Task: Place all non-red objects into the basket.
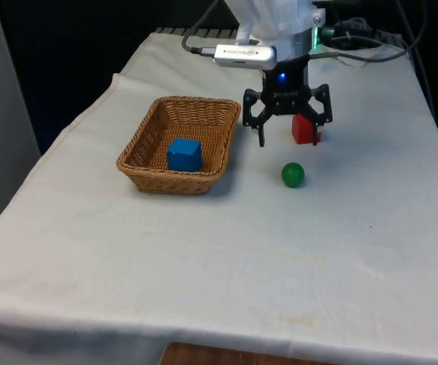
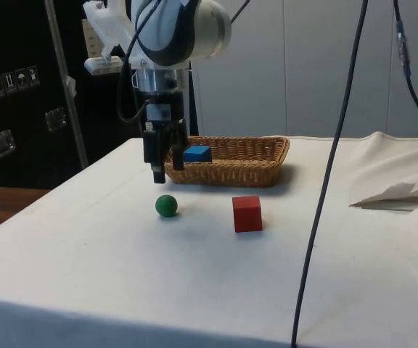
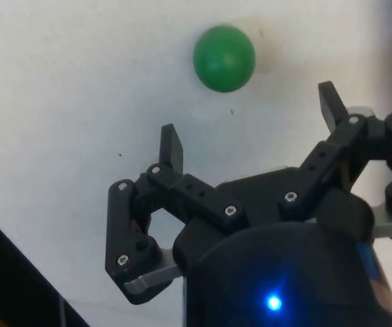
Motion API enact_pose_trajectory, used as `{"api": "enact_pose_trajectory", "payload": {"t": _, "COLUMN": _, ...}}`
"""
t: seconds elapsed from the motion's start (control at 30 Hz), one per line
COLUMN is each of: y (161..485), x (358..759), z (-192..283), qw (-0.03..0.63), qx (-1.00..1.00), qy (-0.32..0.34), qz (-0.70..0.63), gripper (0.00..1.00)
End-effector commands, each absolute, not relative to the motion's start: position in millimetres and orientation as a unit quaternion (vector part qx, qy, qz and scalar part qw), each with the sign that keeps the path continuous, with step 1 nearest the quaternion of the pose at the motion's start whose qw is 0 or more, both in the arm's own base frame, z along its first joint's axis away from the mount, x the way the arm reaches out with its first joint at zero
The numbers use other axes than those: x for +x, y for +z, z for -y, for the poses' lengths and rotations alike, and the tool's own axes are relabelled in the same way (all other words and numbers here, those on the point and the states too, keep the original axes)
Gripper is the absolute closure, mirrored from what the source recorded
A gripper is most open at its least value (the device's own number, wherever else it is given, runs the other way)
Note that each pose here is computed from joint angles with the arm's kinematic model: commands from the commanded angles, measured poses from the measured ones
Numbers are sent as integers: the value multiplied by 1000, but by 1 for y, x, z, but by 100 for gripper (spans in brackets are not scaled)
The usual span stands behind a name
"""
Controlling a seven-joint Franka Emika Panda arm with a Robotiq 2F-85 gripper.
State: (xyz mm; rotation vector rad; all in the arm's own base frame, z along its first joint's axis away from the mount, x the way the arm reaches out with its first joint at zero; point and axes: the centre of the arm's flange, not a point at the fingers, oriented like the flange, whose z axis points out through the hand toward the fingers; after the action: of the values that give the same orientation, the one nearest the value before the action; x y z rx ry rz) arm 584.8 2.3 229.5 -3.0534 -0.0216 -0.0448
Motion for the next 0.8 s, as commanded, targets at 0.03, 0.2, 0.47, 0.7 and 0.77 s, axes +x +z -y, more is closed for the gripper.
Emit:
{"api": "enact_pose_trajectory", "payload": {"t": 0.03, "y": 225, "x": 586, "z": -7, "qw": 46, "qx": -999, "qy": -19, "qz": 5, "gripper": 0}}
{"api": "enact_pose_trajectory", "payload": {"t": 0.2, "y": 219, "x": 585, "z": -9, "qw": 42, "qx": -999, "qy": -17, "qz": 8, "gripper": 0}}
{"api": "enact_pose_trajectory", "payload": {"t": 0.47, "y": 209, "x": 587, "z": -13, "qw": 38, "qx": -999, "qy": -20, "qz": 7, "gripper": 0}}
{"api": "enact_pose_trajectory", "payload": {"t": 0.7, "y": 203, "x": 591, "z": -18, "qw": 42, "qx": -999, "qy": -28, "qz": 3, "gripper": 0}}
{"api": "enact_pose_trajectory", "payload": {"t": 0.77, "y": 203, "x": 590, "z": -17, "qw": 38, "qx": -999, "qy": -23, "qz": 5, "gripper": 0}}
